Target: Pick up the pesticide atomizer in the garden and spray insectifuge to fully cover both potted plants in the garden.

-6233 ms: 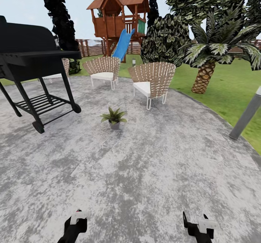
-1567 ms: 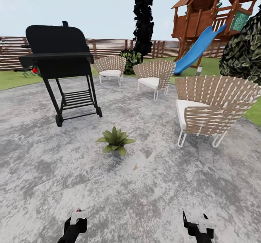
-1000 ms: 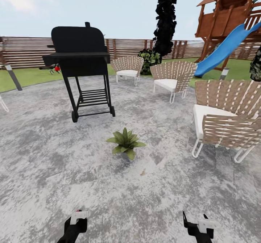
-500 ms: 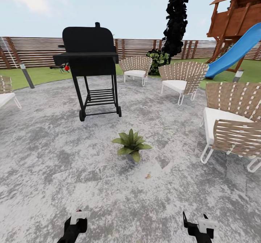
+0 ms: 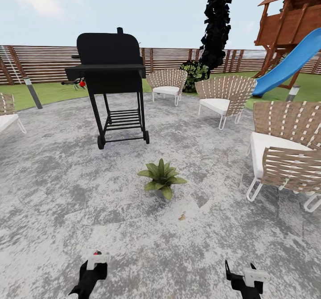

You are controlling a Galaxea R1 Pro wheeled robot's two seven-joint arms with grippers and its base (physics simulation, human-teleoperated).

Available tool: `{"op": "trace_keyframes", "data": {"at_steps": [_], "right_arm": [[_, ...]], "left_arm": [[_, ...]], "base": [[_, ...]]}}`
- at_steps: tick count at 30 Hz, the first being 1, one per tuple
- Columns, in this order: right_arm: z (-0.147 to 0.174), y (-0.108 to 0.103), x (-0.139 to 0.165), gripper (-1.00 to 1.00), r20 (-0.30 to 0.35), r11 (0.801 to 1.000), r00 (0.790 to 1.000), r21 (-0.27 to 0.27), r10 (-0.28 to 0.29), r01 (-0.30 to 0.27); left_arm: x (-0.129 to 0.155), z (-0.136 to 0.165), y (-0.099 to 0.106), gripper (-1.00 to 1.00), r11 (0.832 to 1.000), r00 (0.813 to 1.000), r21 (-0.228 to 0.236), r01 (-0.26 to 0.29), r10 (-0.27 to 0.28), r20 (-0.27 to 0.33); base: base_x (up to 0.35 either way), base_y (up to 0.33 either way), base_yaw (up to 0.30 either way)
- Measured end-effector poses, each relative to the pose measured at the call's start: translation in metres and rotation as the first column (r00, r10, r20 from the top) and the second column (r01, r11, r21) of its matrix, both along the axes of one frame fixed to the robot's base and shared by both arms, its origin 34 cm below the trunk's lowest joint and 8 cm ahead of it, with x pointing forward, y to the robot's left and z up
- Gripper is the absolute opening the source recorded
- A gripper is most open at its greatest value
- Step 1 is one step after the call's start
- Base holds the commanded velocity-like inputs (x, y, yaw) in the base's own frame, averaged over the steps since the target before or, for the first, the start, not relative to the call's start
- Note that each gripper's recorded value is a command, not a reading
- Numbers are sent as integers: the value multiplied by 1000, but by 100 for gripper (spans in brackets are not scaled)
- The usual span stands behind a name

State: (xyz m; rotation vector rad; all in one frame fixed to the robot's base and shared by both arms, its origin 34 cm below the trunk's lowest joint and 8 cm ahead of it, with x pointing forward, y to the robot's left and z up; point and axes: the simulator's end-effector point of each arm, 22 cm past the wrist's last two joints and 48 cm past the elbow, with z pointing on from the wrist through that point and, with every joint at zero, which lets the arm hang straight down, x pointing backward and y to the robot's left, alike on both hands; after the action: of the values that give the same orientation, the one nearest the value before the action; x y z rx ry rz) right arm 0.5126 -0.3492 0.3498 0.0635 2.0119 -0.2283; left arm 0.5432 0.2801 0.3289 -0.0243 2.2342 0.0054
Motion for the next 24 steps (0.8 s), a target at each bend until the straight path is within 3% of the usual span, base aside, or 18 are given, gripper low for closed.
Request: {"op": "trace_keyframes", "data": {"at_steps": [3,4,8,10,12,14,24], "right_arm": [[1,-1,1,100,2,1000,1000,-3,6,-6],[2,11,5,100,-1,996,996,-24,90,-90],[13,34,23,100,19,964,967,-80,256,-253],[18,49,32,100,12,920,927,-124,375,-371],[13,67,31,100,-39,852,865,-152,501,-501],[15,78,34,100,-28,843,854,-148,519,-517],[15,96,38,100,-16,848,856,-123,517,-515]], "left_arm": [[14,12,-12,-100,997,997,8,74,-74,38],[13,13,-46,-100,966,966,-1,258,-258,33],[0,10,-77,-100,886,886,-11,463,-463,1],[-10,6,-85,-100,844,844,-12,536,-536,-29],[-13,2,-88,-100,809,807,-4,587,-586,-69],[-22,-4,-80,-100,814,810,-1,581,-579,-88],[-24,-6,-64,-100,818,813,8,575,-571,-113]], "base": [[0,0,0],[0,0,0],[0,0,0],[0,0,0],[0,0,0],[0,0,0],[0,0,0]]}}
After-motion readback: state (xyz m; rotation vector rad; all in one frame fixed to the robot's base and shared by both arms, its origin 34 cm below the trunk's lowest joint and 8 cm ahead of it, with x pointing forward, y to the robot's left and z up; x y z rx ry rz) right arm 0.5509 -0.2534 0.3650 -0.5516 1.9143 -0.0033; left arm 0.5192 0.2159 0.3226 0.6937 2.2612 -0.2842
